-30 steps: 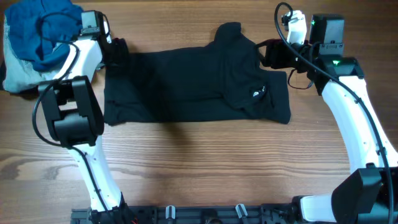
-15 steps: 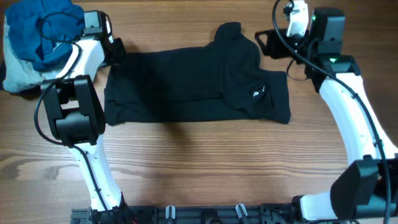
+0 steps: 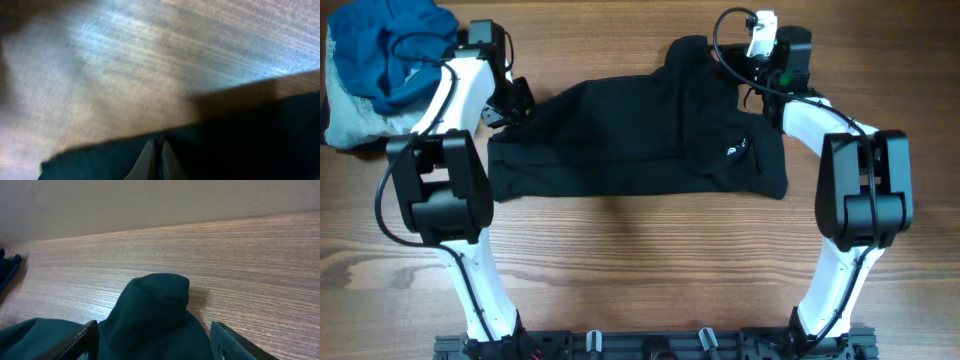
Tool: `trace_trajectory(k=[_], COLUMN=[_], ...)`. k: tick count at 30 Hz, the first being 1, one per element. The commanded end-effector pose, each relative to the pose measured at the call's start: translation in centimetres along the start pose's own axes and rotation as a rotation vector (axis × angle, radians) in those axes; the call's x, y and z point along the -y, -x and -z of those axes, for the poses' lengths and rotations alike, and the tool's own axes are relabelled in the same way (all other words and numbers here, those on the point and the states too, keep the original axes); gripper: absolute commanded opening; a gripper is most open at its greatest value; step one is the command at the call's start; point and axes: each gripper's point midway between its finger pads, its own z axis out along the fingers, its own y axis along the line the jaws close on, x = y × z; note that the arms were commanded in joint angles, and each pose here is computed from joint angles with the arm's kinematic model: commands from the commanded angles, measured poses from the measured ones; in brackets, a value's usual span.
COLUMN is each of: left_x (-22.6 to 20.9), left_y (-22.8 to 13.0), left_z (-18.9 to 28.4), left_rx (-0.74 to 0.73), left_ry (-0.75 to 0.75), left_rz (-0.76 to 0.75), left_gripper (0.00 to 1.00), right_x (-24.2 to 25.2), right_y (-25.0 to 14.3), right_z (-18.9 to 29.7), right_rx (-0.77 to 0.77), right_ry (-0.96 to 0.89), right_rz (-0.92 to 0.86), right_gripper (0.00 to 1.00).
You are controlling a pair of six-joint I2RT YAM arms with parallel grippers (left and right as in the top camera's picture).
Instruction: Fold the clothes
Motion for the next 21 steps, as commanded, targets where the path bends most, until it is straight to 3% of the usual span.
trace_trajectory(k=[1,7,12,21], left_x=[-0.2,-0.3,-0.3,-0.4], left_y=[-0.6,-1.3,-1.3,-1.5], left_z=[2.2,2.5,2.5,2.5], left_rx=[-0.003,-0.025,-0.027,-0.033], left_ry=[-0.003,0.005,0.006,0.008], left_rz=[0.045,0.083,0.083,0.083], left_gripper=[0.04,0.04,0.04,0.04], right_x=[0.6,0.1,0.9,4.8], right_y=[0.9,2.4,-0.3,-4.4], right_z=[-0.2,-0.3,-0.9,0.5], right_rx=[0.041,0.106,0.002,-0.161], right_ry=[-0.036,-0.017,-0.047,-0.163], right_rz=[-0.01,-0.025,-0.078,-0.183], right_gripper=[0.72,0.71,0.67,0.48])
